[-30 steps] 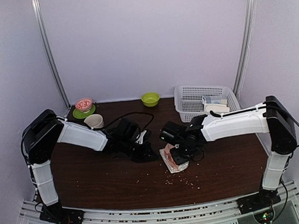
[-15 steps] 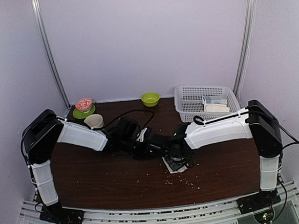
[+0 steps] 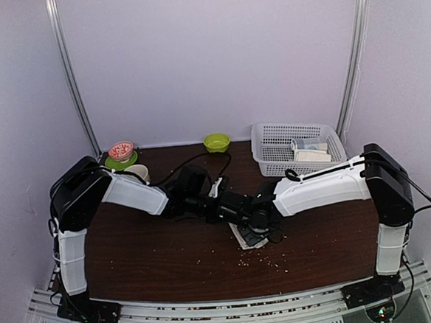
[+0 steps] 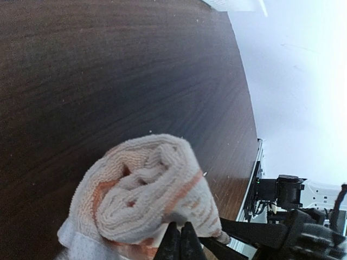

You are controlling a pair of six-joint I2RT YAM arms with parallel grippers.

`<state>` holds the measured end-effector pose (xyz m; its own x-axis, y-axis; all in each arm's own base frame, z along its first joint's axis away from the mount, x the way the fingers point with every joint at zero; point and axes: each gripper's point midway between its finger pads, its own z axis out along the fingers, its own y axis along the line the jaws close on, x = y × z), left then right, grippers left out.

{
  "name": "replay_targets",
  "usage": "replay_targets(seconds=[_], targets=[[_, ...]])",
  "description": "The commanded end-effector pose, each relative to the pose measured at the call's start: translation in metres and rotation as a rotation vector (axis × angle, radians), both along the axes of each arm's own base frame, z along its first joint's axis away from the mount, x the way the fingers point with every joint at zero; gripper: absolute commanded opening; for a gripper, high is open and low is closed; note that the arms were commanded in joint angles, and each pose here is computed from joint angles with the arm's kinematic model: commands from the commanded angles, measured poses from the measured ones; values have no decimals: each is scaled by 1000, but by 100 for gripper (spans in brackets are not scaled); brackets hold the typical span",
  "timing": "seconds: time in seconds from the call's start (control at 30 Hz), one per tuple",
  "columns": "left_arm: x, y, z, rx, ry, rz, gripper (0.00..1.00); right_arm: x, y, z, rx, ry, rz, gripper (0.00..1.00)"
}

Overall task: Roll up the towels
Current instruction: Roll the towel at the center of the board.

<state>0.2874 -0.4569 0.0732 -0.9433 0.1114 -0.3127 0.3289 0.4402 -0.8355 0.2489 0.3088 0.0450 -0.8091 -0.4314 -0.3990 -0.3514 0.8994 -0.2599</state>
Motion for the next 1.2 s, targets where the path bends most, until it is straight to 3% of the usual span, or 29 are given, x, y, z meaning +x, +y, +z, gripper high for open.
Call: replay_targets(seconds=[0.0, 0.17, 0.33, 0.57, 0.87, 1.17], targets=[[0, -14, -6, -36, 17, -28, 0, 0, 10, 6, 62, 2, 32, 0], [2, -11, -26, 19, 42, -14, 0, -3, 16, 11, 97, 10, 65, 3], [2, -4, -50, 75, 78, 5, 0, -8, 23, 25, 164, 31, 97, 26], [5, -5, -58, 98, 90, 15, 0, -13, 20, 45, 285, 78, 88, 48], [5, -3, -62, 110, 93, 16, 0, 9, -33, 47, 559, 65, -162, 51], [4, -2, -62, 119, 95, 14, 0, 18, -33, 12, 571, 143, -227, 51]])
